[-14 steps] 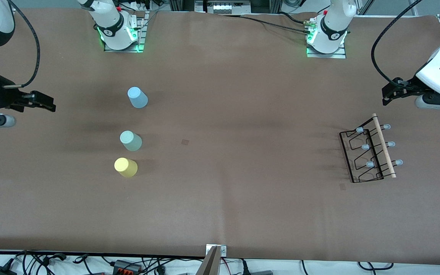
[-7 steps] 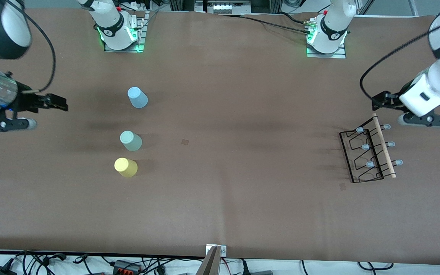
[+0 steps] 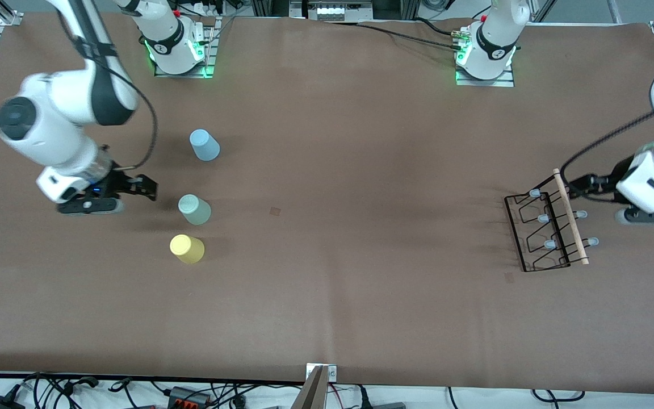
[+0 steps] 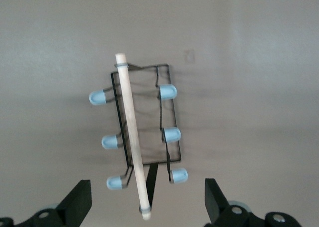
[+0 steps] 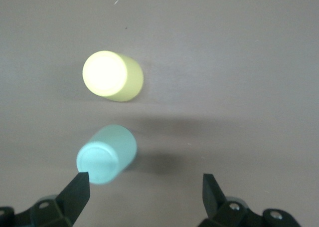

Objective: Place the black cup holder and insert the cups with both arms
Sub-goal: 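Reach the right gripper to the teal cup while the left gripper reaches the holder, then close the right gripper on the teal cup while the left gripper grasps the rod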

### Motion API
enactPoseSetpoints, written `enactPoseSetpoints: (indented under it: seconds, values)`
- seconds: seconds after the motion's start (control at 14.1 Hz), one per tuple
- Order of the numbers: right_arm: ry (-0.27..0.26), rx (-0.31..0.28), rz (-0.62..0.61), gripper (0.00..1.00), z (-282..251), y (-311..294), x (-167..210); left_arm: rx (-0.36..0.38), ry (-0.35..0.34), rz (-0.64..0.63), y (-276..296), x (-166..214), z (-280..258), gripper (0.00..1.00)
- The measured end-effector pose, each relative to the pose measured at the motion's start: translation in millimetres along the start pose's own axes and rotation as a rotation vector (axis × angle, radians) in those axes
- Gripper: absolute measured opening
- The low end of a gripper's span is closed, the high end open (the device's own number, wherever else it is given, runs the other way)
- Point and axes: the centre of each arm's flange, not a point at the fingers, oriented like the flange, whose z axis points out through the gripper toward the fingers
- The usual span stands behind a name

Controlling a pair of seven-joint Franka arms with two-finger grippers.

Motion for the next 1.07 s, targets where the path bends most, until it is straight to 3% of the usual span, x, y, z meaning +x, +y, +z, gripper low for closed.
enactPoseSetpoints:
  seconds: [0.36, 0.64, 0.71, 0.85, 0.92, 1.07]
  values:
    - [0.047, 0.020, -0.008, 1.00, 40, -35, -1, -0.002, 0.062, -0.028, -18, 9, 69, 0.96]
    - [0.030, 0.023, -0.003, 1.00, 54, -50, -5, -0.004, 0.072, -0.045, -26, -2, 103, 0.77]
    - [0.023, 0.023, -0.005, 1.00, 57, -53, -7, -0.004, 0.080, -0.049, -28, -5, 111, 0.77]
    - [0.004, 0.021, -0.006, 1.00, 68, -54, -9, -0.005, 0.089, -0.053, -30, -12, 128, 0.64]
    - [-0.004, 0.020, -0.006, 1.00, 74, -54, -11, -0.006, 0.089, -0.053, -29, -16, 136, 0.63]
    - [-0.013, 0.020, -0.005, 1.00, 86, -54, -13, -0.005, 0.100, -0.056, -30, -18, 137, 0.48]
